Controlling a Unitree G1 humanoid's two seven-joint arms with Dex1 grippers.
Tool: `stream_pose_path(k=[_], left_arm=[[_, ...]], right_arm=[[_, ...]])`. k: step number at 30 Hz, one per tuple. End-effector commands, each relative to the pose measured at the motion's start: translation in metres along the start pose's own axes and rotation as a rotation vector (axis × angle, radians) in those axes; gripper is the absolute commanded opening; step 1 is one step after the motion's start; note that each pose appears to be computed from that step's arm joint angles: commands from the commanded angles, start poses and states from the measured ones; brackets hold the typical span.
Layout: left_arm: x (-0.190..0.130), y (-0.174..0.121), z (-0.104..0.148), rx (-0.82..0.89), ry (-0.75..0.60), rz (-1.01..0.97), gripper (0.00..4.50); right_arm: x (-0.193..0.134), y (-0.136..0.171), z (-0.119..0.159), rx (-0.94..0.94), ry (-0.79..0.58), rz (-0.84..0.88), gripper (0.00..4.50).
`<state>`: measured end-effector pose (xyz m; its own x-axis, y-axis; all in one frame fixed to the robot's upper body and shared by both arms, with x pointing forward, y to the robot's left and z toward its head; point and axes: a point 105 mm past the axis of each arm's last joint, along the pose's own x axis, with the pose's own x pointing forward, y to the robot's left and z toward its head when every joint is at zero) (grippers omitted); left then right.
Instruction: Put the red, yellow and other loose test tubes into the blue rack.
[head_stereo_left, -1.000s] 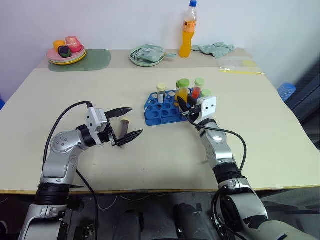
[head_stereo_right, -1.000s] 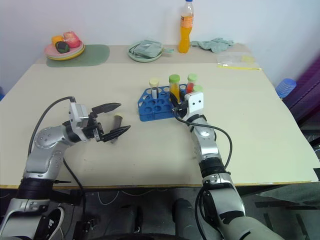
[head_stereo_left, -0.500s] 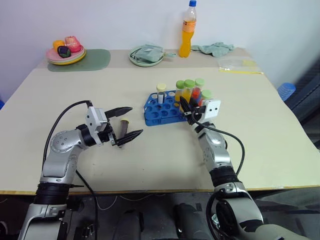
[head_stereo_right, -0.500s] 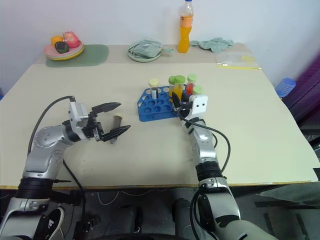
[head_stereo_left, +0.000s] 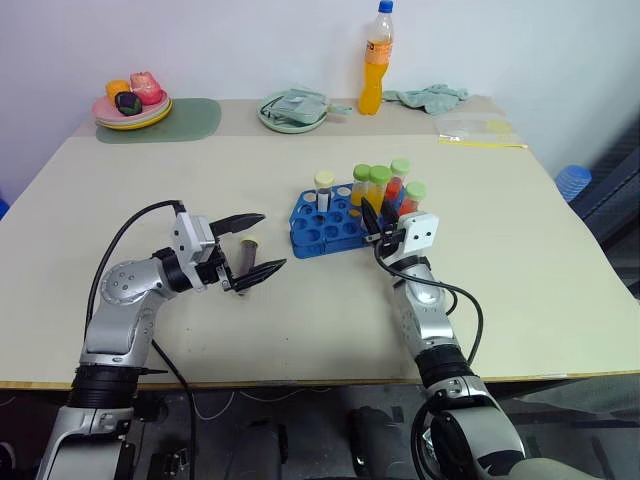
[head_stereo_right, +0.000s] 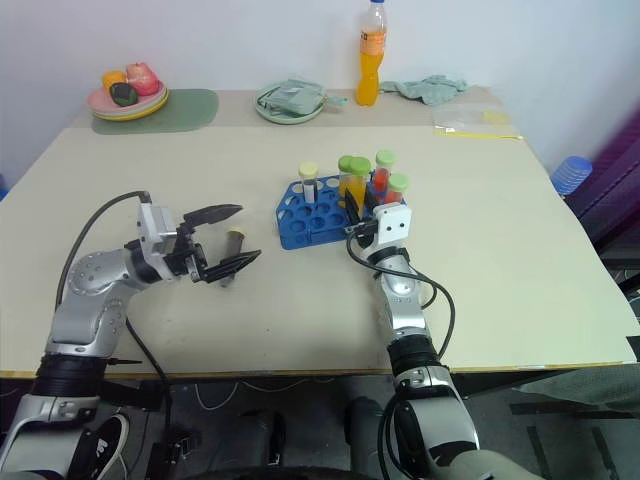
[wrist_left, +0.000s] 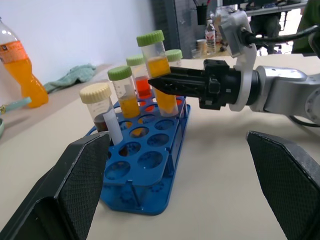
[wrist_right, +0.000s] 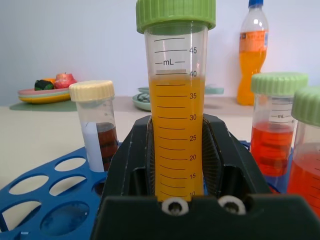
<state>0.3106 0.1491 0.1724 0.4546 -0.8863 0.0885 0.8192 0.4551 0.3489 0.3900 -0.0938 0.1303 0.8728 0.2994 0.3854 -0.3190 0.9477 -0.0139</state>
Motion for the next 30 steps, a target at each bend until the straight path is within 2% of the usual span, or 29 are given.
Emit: stream_pose_path(k=[1,8,15,16,22,30], left_arm=[[-0.002,0.007,0.013,0.04,-0.025,0.01,4.5],[-0.003,0.008,0.014,0.044,-0.021,0.017,4.5],[-0.003,0.007,0.012,0.042,-0.023,0.022,4.5],[-0.003,0.007,0.012,0.041,-0.025,0.022,4.5],[0.0,0.005,0.011,0.04,-0.03,0.021,4.5],[0.005,-0.001,0.007,0.02,-0.048,0.009,4.5]], right_arm=[[0.002,0.006,0.002,-0.022,-0.036,0.002,0.78],[-0.006,0.013,-0.012,-0.045,-0.005,0.023,0.78],[0.0,0.008,0.003,-0.044,-0.056,0.034,4.2],[0.0,0.007,0.005,-0.054,-0.063,0.042,4.45],[-0.01,0.007,0.026,-0.105,-0.078,0.166,4.45],[-0.056,-0.037,0.065,-0.157,0.012,0.2,4.45]])
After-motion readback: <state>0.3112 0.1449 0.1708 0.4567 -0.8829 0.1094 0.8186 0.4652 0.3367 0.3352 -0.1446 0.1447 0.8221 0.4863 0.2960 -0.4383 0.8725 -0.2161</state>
